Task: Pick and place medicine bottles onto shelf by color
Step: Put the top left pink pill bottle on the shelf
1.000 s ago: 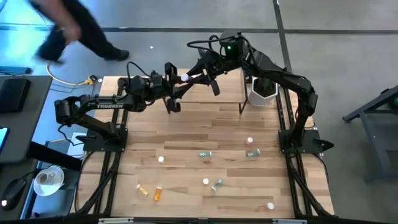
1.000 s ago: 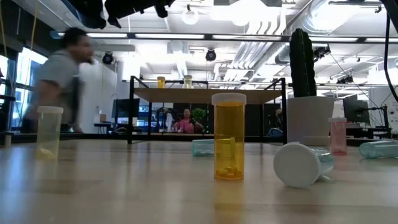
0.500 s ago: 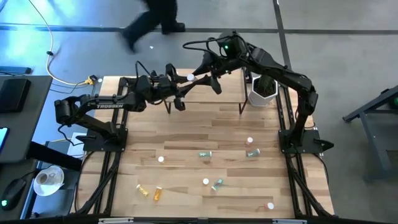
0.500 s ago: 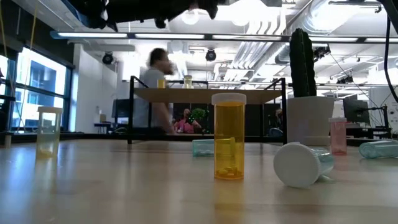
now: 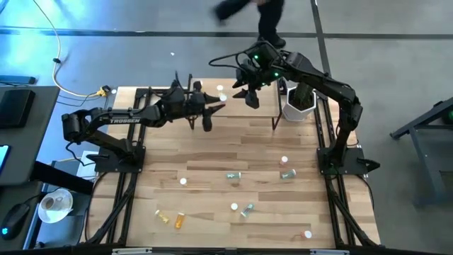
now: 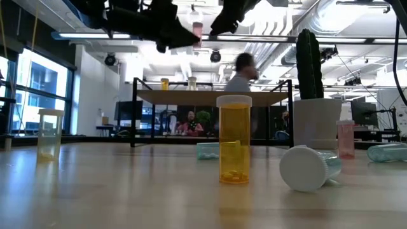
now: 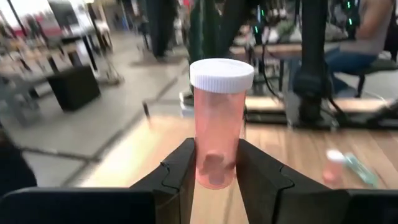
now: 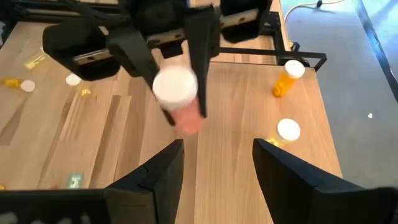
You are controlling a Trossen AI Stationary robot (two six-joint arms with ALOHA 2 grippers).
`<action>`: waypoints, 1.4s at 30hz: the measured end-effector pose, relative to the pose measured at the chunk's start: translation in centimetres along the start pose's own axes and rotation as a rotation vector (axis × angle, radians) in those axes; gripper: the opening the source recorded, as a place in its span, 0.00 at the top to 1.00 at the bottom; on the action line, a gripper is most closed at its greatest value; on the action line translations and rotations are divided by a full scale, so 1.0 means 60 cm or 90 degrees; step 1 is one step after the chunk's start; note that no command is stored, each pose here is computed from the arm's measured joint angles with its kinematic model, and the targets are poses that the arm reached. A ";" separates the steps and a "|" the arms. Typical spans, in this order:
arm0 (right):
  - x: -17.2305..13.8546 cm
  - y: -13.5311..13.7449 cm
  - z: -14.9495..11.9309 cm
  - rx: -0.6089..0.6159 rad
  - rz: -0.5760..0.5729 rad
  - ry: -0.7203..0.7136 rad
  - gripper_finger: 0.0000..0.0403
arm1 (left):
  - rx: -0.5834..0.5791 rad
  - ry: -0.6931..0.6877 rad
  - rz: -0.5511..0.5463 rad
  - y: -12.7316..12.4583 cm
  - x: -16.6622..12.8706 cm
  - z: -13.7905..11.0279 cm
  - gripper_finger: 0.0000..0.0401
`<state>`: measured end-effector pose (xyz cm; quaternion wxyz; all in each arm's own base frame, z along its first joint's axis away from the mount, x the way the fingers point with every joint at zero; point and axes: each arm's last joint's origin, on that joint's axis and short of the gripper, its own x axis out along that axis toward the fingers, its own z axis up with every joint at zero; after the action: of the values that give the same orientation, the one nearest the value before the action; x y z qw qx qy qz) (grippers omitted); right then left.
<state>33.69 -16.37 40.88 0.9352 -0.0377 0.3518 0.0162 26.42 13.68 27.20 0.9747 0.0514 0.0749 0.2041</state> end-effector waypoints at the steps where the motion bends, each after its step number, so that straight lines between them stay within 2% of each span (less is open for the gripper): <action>1: 0.001 0.002 0.001 -0.002 0.002 0.000 0.55 | -0.004 0.015 -0.002 -0.001 0.000 -0.004 0.77; 8: 0.012 0.018 0.007 -0.051 0.018 0.000 0.55 | -0.021 0.066 -0.017 -0.012 0.000 -0.016 0.77; 12: 0.026 0.032 0.011 -0.067 0.040 0.005 0.55 | -0.019 0.071 -0.027 -0.024 0.001 -0.017 0.77; 22: 0.053 0.063 0.017 -0.103 0.077 0.017 0.55 | -0.003 0.061 0.000 -0.033 0.004 -0.014 0.77; 37: 0.066 0.061 0.022 -0.125 0.022 0.022 0.55 | 0.005 0.049 -0.004 -0.040 0.005 -0.011 0.77; 42: 0.066 0.062 0.021 -0.134 0.024 0.026 0.55 | 0.005 0.029 0.003 -0.039 0.005 -0.006 0.77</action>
<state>37.27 -12.53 39.03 0.9181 -0.1295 0.3680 0.0694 27.54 11.69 26.51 0.9721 0.0504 0.0978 0.2073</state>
